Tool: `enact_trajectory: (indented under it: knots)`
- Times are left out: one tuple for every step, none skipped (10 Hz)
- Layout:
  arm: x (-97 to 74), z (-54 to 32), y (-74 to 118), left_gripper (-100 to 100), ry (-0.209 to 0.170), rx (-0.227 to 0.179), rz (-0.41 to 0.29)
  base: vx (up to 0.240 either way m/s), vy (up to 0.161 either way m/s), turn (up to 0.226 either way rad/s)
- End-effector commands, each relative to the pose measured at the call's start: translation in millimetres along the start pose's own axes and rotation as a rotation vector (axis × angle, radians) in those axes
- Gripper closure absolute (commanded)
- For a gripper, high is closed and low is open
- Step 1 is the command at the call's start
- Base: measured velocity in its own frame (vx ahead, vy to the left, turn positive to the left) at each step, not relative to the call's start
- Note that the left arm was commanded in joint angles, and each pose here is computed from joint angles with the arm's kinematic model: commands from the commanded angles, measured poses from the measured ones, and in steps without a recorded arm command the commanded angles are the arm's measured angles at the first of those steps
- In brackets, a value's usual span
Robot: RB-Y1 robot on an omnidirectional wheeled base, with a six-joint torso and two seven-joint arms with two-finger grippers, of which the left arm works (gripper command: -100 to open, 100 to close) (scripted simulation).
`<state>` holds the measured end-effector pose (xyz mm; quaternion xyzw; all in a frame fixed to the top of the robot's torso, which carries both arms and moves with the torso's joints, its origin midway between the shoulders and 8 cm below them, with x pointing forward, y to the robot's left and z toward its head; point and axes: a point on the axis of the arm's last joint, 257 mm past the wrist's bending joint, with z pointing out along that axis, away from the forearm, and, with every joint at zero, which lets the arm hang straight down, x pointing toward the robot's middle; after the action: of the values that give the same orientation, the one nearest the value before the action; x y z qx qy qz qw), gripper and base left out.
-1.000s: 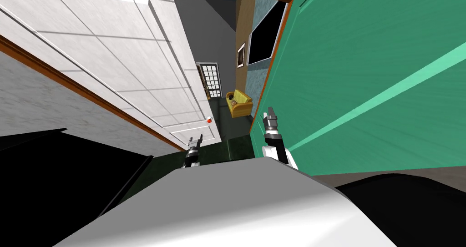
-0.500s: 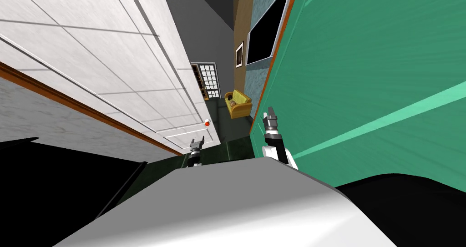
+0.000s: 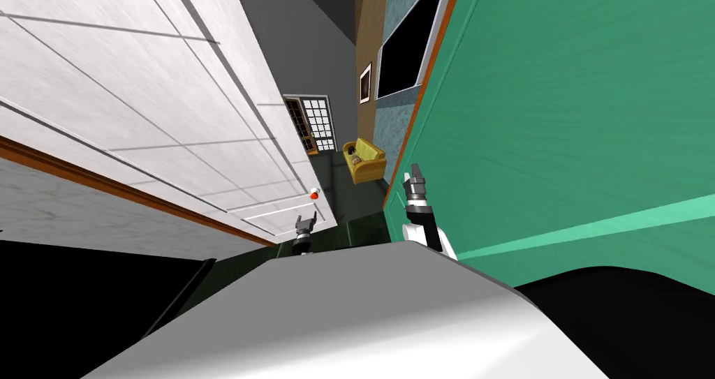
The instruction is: Pull the door open
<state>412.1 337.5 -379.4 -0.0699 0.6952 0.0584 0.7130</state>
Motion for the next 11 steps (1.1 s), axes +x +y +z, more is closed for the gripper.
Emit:
enact_trajectory:
  knots:
    - [8.4, -2.3, -4.5, -100, 0.016, -0.001, 0.014, 0.144, -0.009, -0.030]
    - [5.2, -0.7, -1.0, -100, 0.010, -0.001, 0.008, 0.065, -0.005, -0.003]
    - [4.8, -1.5, 14.7, -100, 0.009, -0.008, 0.027, 0.054, 0.040, -0.155]
    - [4.5, -2.5, 24.9, -100, 0.009, -0.015, 0.035, 0.091, 0.057, -0.198]
    - [4.5, -4.7, 38.4, -100, 0.009, -0.026, 0.041, 0.159, 0.031, -0.150]
    - [4.8, -6.2, 44.4, -100, 0.009, -0.033, 0.042, 0.208, 0.019, -0.120]
    - [5.3, -7.7, 49.8, -100, 0.010, -0.040, 0.040, 0.194, 0.006, -0.059]
    - [6.0, -9.4, 54.3, -100, 0.011, -0.047, 0.038, 0.181, 0.009, -0.028]
    - [6.8, -11.1, 57.9, -100, 0.011, -0.053, 0.034, 0.189, 0.012, -0.030]
    - [7.7, -12.8, 60.6, -100, 0.012, -0.060, 0.029, 0.216, -0.003, -0.018]
    - [9.2, -14.9, 63.2, -100, 0.014, -0.067, 0.021, 0.227, -0.035, 0.043]
